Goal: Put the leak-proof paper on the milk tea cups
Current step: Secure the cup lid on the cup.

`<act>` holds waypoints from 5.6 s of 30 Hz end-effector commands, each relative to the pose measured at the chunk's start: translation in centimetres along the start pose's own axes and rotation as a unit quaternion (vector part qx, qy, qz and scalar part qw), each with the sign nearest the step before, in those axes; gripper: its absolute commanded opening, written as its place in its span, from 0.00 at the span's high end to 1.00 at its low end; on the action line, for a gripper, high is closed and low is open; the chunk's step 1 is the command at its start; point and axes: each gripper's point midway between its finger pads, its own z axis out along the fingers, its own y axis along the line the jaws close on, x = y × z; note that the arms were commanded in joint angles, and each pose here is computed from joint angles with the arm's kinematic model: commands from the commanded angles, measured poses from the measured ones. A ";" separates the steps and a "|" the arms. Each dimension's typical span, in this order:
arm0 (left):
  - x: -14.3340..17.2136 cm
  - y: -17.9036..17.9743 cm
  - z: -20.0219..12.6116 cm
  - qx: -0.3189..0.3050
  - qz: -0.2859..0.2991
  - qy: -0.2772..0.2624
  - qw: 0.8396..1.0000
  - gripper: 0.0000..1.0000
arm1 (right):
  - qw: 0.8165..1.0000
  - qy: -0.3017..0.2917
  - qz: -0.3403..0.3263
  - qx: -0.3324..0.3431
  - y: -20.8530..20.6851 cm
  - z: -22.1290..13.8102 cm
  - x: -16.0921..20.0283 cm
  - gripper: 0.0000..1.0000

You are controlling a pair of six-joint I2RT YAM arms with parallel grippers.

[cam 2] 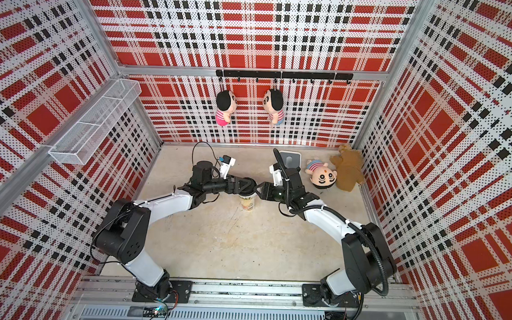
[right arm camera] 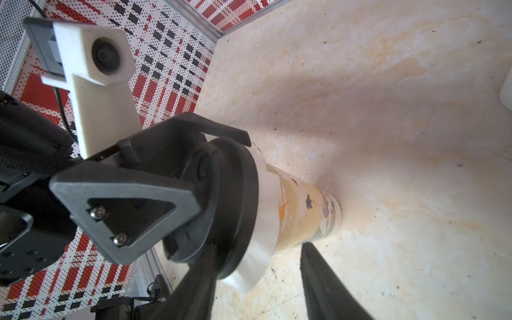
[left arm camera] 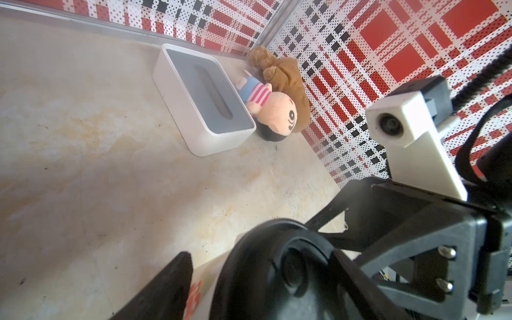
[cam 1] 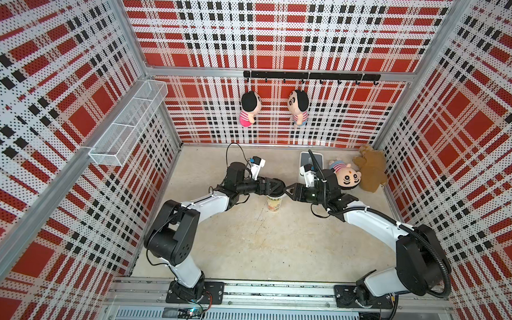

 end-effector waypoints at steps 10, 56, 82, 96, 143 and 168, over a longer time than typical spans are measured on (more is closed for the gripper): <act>12.7 6.4 -0.4 -0.105 -0.092 0.167 0.976 0.22 | 0.979 0.100 0.091 0.150 -8.2 0.9 7.0 0.75; 13.0 6.4 -0.3 -0.101 -0.096 0.174 0.975 0.27 | 0.992 0.014 -0.008 0.124 -1.9 0.1 -3.2 0.64; 13.1 6.3 -0.2 -0.102 -0.094 0.176 0.975 0.27 | 0.997 0.031 -0.016 0.073 -1.2 1.8 -1.2 0.60; 13.2 6.3 -0.2 -0.102 -0.096 0.178 0.974 0.27 | 0.988 0.062 -0.018 0.138 -4.6 1.5 2.2 0.60; 11.9 5.3 0.4 -0.089 -0.096 0.162 0.978 0.28 | 0.999 -0.037 -0.022 -0.010 2.9 0.1 -2.1 0.40; 5.9 1.5 0.1 -0.027 -0.096 0.094 0.991 0.22 | 0.992 0.053 0.042 0.108 -4.4 2.3 3.5 0.53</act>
